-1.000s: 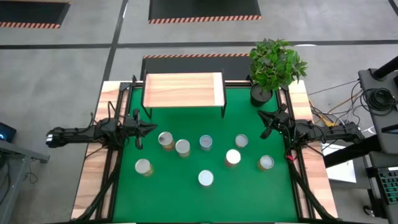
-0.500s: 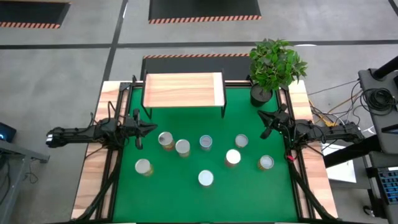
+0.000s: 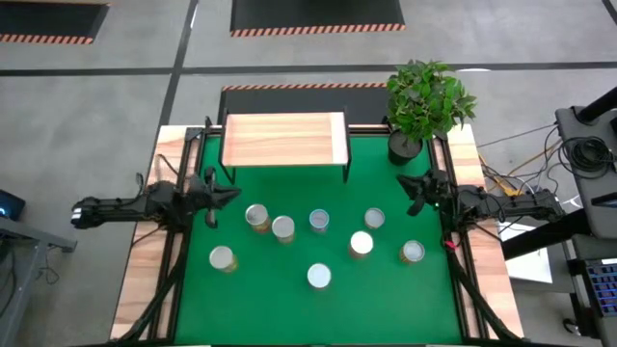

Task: Pick and place cans onto a shelf
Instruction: Put the left corn can on the shelf

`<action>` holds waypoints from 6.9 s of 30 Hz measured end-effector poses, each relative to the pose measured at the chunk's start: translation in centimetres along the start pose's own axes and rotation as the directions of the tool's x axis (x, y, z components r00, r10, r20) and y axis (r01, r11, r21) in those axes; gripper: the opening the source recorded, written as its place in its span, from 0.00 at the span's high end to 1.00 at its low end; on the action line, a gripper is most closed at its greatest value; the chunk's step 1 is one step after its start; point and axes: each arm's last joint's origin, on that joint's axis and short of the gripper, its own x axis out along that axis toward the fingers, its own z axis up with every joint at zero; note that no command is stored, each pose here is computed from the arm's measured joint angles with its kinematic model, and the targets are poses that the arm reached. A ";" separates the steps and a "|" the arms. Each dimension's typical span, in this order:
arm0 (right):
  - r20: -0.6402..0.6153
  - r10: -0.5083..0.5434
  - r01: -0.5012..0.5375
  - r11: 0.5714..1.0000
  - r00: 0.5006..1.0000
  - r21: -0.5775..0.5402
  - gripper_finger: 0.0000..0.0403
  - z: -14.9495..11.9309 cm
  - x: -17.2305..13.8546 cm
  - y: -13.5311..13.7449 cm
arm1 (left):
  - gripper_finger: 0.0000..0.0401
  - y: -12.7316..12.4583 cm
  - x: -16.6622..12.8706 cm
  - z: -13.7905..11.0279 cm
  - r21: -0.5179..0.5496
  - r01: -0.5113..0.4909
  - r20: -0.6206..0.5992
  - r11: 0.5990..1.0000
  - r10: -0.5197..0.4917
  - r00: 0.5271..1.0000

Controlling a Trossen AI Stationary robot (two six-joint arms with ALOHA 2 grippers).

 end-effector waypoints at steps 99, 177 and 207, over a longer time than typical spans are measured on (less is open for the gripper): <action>0.162 0.292 -0.268 0.950 0.942 -0.159 0.96 2.3 -0.4 1.7 | 0.26 -6.7 12.3 -2.1 0.441 -0.127 -0.865 0.889 0.458 0.204; 0.161 0.291 -0.268 0.951 0.943 -0.152 0.96 2.2 -0.4 1.7 | 0.15 6.8 15.8 20.0 0.588 -0.004 -0.767 0.809 0.560 0.315; 0.138 0.286 -0.206 0.885 0.948 -0.419 0.96 8.9 2.0 6.5 | 1.00 7.1 14.2 17.3 0.506 -0.172 -0.809 0.845 0.534 0.244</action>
